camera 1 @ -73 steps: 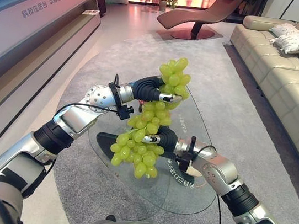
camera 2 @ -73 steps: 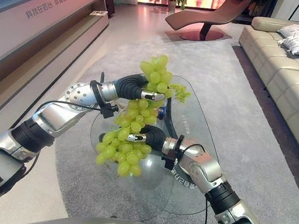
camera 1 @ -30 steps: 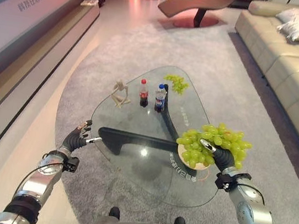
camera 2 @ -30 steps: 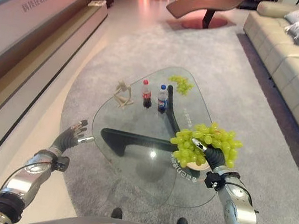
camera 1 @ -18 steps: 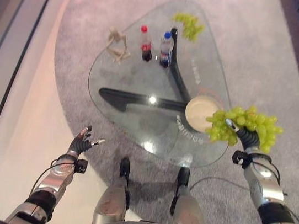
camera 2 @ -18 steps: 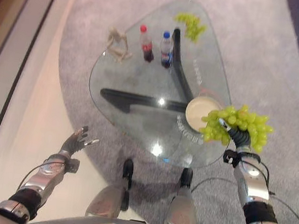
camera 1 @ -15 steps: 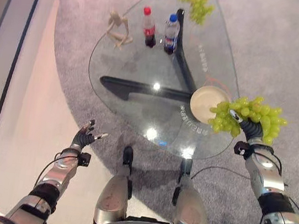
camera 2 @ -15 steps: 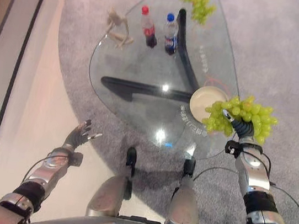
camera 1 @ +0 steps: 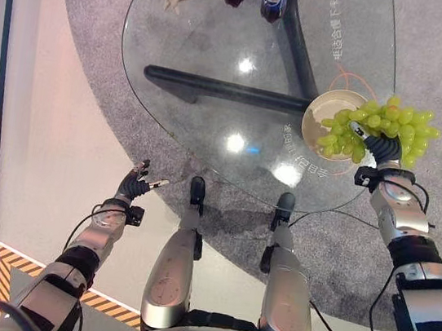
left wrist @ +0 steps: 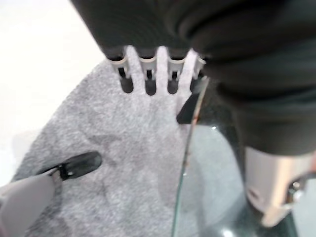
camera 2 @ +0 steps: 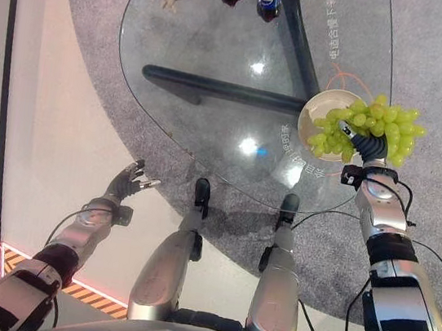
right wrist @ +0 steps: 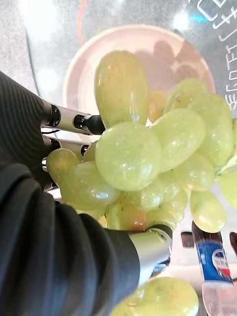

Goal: Pick up fruits into the plate

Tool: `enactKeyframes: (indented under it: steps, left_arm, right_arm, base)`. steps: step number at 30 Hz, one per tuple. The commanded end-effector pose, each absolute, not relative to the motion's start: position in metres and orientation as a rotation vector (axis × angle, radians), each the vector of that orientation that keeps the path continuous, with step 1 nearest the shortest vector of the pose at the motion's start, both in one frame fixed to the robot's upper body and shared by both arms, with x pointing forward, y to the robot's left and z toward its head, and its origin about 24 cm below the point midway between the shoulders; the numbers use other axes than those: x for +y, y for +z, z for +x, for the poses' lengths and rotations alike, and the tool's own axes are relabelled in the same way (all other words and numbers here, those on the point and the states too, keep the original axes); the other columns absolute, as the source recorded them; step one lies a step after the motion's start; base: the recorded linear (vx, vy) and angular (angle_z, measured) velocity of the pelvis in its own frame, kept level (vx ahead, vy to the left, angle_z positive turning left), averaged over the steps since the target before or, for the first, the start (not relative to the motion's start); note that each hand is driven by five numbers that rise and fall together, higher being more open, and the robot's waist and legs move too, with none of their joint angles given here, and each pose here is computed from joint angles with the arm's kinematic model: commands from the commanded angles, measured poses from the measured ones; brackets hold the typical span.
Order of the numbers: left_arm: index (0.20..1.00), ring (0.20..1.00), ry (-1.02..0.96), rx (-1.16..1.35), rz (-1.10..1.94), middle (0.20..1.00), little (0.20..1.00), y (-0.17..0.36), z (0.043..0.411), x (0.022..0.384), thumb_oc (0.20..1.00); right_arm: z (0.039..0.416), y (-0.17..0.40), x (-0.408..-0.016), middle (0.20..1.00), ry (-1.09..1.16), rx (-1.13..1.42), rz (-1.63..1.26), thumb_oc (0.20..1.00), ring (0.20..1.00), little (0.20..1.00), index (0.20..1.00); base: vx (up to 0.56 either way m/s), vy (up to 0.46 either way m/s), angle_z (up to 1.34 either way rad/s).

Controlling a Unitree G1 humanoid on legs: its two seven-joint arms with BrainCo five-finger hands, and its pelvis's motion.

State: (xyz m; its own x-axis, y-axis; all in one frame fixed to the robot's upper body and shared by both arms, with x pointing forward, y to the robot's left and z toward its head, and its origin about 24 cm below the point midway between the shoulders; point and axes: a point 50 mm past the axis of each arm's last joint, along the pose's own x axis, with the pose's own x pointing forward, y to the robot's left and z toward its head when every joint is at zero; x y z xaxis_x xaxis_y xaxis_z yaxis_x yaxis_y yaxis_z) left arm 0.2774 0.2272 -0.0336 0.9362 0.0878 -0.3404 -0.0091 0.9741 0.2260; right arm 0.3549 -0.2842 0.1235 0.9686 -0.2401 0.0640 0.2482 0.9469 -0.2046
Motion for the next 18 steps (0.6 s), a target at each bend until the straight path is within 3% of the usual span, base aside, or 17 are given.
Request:
enactKeyframes:
  steps: [1, 18]
  left_arm:
    - [1.000, 1.000, 0.072, 0.386, 0.243, 1.000, 1.000, -0.039, 0.273, 0.233, 1.000]
    - [1.000, 1.000, 0.022, 0.349, 0.225, 1.000, 1.000, -0.037, 0.281, 0.206, 1.000]
  right_arm:
    - [0.360, 0.152, -0.288, 0.200, -0.270, -0.127, -0.264, 0.200, 0.200, 0.200, 0.200]
    - [0.368, 0.109, -0.284, 0.200, -0.356, 0.116, -0.293, 0.200, 0.200, 0.200, 0.200]
  base:
    - [0.00, 0.039, 0.02]
    - [-0.01, 0.010, 0.03]
